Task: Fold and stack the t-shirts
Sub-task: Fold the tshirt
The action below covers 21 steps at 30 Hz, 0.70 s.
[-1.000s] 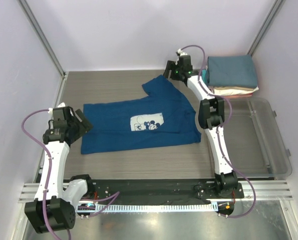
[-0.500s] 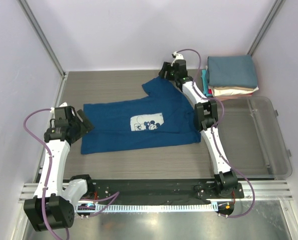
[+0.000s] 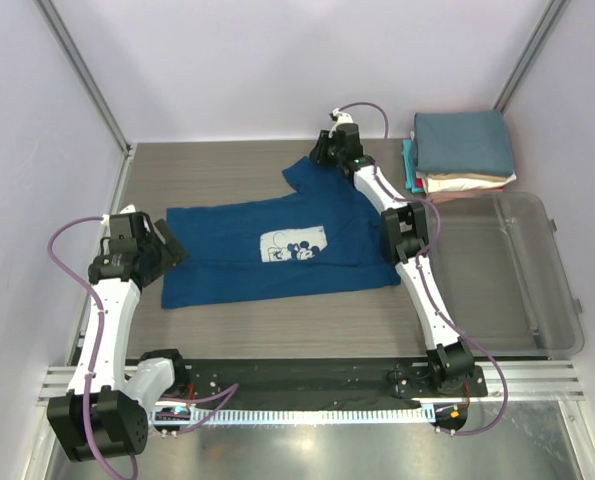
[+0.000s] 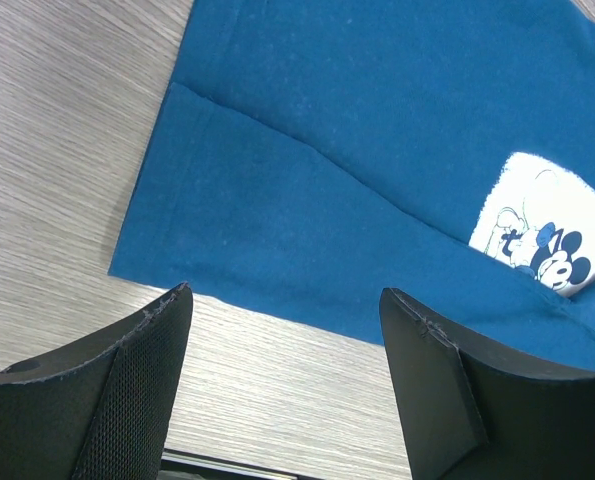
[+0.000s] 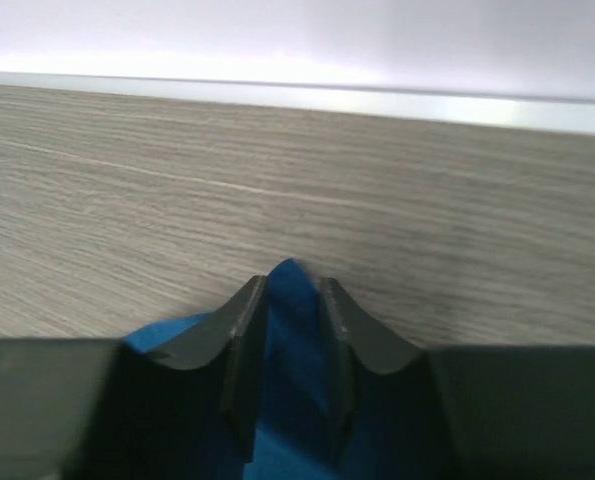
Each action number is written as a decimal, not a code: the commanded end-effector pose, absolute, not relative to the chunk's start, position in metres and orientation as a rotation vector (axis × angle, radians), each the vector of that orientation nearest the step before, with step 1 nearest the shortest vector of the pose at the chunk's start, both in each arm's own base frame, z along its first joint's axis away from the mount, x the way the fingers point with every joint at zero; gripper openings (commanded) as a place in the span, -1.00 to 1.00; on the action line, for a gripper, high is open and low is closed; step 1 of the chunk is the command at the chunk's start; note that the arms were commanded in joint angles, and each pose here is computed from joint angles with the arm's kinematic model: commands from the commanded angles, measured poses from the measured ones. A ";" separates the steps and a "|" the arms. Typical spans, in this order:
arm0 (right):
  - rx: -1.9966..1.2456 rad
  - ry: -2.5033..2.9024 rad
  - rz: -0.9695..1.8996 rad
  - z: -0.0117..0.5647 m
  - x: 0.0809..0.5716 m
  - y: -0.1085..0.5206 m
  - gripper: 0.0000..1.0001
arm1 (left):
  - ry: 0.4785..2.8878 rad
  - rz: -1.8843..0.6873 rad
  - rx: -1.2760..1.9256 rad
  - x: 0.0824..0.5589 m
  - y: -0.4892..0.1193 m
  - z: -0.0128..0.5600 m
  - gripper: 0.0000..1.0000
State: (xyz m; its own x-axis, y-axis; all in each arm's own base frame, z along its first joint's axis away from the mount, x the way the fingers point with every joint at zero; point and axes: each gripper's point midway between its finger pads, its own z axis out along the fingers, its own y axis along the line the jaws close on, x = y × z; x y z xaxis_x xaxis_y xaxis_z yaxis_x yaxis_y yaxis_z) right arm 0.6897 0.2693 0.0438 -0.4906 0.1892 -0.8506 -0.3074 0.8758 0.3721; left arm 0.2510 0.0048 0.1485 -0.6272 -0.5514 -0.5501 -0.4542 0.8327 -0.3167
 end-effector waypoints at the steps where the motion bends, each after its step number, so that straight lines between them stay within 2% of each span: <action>1: -0.103 2.014 0.608 0.052 0.683 0.277 -0.36 | 2.344 -0.202 -0.703 0.254 0.003 0.153 0.53; 2: -0.104 2.014 0.605 0.053 0.683 0.276 -0.48 | 2.343 -0.202 -0.701 0.254 0.003 0.153 0.52; 7: -0.121 2.028 0.547 0.050 0.682 0.268 -0.82 | 2.344 -0.200 -0.702 0.254 0.003 0.152 0.52; 8: -0.120 2.026 0.529 0.052 0.683 0.266 -0.98 | 2.343 -0.199 -0.701 0.254 0.003 0.153 0.52; 14: -0.165 2.007 0.443 0.058 0.685 0.256 -0.98 | 2.354 -0.190 -0.706 0.254 0.004 0.151 0.52; 21: -0.151 1.830 0.484 0.129 0.685 0.257 -0.98 | 2.368 -0.174 -0.730 0.265 0.008 0.147 0.51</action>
